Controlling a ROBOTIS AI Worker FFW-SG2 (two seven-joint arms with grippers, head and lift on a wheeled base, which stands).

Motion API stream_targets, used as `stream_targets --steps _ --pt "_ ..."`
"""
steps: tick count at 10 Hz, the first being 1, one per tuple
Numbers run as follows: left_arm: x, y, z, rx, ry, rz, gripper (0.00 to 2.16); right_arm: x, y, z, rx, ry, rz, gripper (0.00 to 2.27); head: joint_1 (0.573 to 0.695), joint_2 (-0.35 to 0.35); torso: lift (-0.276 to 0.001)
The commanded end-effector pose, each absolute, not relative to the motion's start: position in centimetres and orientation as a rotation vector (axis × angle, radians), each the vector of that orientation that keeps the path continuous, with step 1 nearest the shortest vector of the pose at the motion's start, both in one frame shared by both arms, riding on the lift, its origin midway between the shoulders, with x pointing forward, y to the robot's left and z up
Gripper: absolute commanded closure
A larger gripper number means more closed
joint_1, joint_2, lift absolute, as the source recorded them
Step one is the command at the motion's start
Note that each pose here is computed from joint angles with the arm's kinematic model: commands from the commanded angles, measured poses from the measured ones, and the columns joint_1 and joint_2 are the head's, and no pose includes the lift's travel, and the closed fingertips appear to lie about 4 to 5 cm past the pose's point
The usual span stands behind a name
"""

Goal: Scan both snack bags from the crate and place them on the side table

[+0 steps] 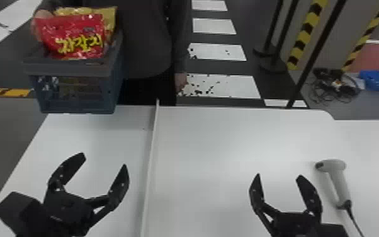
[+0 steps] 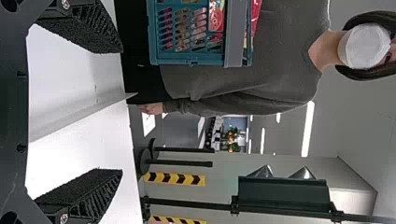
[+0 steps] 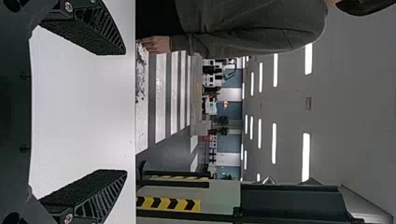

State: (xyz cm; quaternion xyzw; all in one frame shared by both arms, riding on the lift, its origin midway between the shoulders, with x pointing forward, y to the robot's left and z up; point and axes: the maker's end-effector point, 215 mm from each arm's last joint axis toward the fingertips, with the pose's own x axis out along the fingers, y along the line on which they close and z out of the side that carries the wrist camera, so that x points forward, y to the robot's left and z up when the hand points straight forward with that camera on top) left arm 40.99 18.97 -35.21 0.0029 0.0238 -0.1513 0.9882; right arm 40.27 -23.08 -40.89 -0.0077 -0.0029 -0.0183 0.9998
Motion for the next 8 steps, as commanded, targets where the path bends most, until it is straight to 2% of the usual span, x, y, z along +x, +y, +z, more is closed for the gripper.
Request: stream_targets --steps 1,8 --pt "40.99 18.97 -35.21 0.007 0.048 -0.305 0.08 40.27 -22.93 -40.94 -0.016 -0.004 -0.034 0.08 0.695 -0.058 -0.095" --pt "41.00 18.99 -35.21 0.007 0.048 -0.302 0.08 40.31 -22.93 -40.96 -0.016 -0.004 -0.034 0.08 0.695 -0.055 -0.095"
